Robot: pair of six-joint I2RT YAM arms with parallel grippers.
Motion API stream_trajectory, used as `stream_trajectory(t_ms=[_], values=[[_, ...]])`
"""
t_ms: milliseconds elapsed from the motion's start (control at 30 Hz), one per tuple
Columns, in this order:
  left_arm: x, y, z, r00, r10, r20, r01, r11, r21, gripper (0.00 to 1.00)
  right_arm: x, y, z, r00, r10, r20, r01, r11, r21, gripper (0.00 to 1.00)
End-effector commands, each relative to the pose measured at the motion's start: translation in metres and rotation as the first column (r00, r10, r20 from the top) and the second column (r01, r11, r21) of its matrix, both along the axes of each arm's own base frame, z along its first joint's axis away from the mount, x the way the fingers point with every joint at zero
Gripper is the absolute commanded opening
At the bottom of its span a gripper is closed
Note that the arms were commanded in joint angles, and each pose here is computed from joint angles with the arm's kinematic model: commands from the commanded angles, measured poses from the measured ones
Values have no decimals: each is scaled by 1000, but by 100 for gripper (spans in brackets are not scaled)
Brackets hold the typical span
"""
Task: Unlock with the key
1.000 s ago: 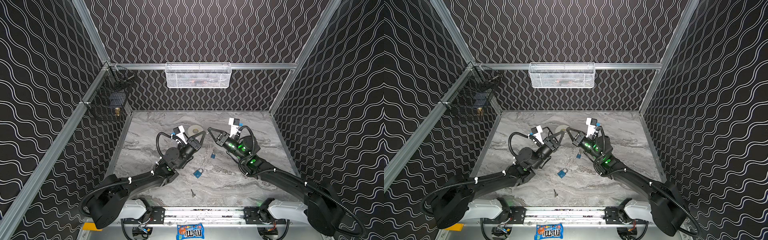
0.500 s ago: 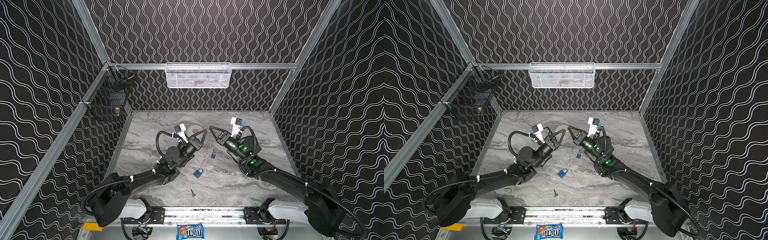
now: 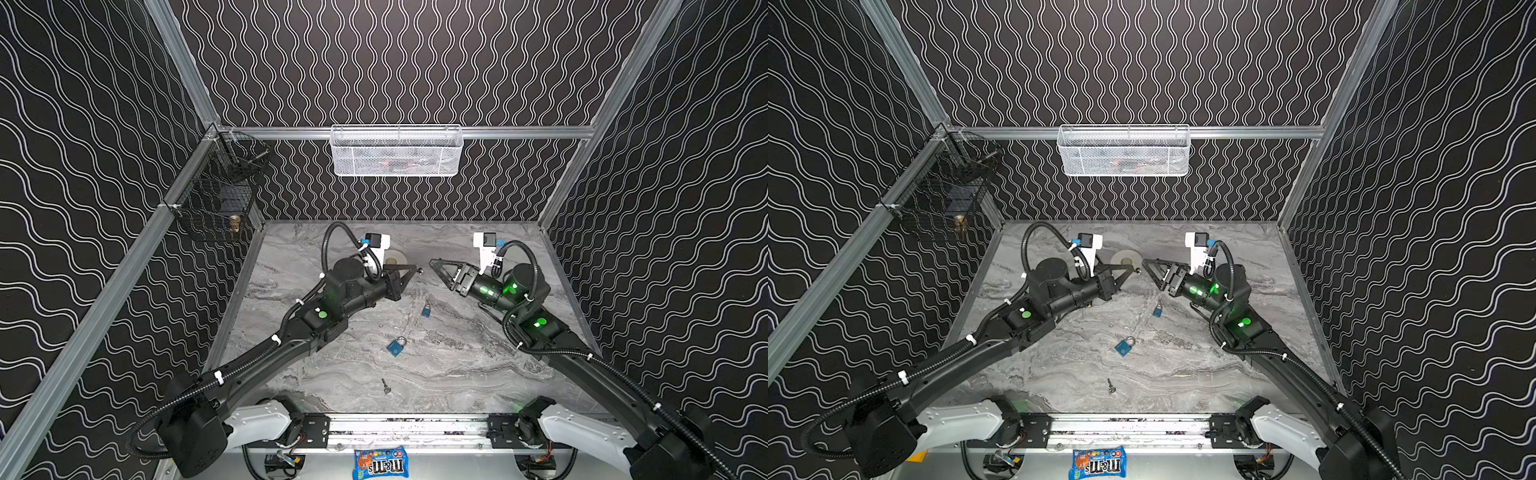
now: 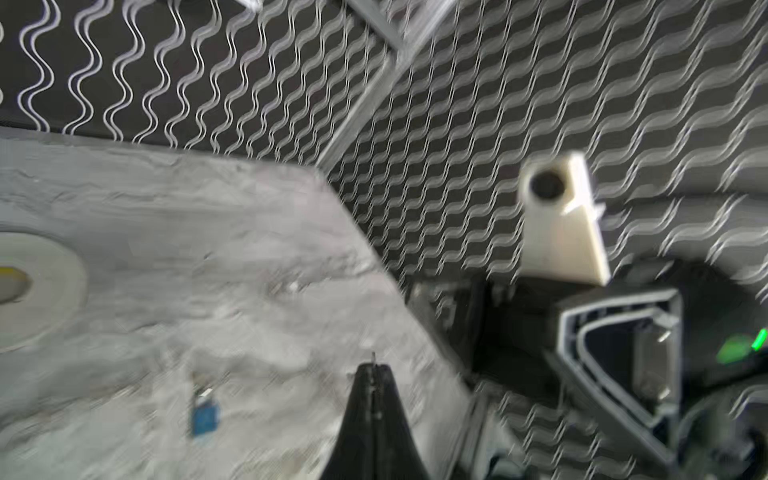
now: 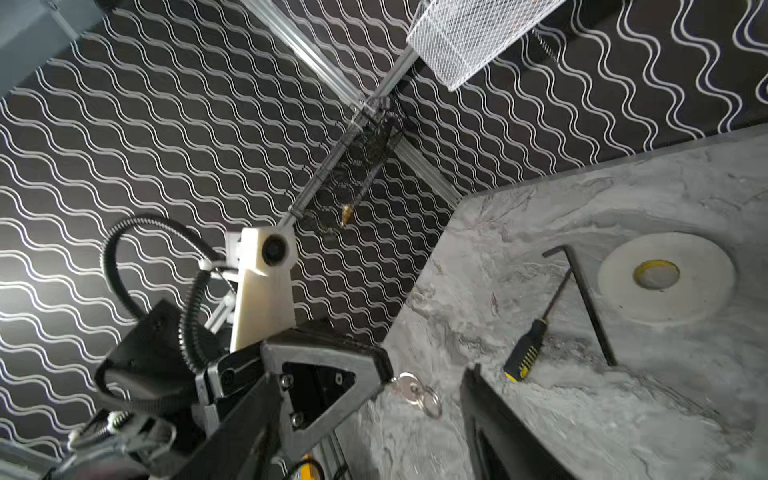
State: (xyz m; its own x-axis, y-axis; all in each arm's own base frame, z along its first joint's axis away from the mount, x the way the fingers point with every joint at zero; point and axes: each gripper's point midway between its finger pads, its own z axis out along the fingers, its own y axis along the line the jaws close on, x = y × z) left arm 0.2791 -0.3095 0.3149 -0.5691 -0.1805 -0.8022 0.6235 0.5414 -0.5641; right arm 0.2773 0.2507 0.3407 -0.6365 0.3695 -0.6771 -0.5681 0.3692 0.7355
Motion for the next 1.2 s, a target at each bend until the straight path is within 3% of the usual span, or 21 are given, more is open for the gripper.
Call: stream_trajectory(t_ms=[0,200,367,533,767,1167], values=[[-24,3,-43,987,-157,-22,157,955,251,0,-23,1,-35,984,151,-96,-161,981,-110,71],[-35,-6,-35,966,-257,-16,253,934,251,0,-48,5,-44,950,307,-63,-311,946,-85,70],[-38,-9,-39,954,-296,-47,298,915,271,0,-56,1,-52,953,304,-12,-304,951,-56,65],[-41,-14,-34,945,-322,-61,328,913,243,0,-57,5,-63,940,340,-21,-340,935,-97,61],[-54,-26,-22,908,-413,-67,418,892,171,0,-61,10,-62,917,397,31,-394,916,-71,56],[-60,-36,-15,871,-486,-68,491,861,132,0,-71,11,-64,894,446,52,-442,894,-71,24]])
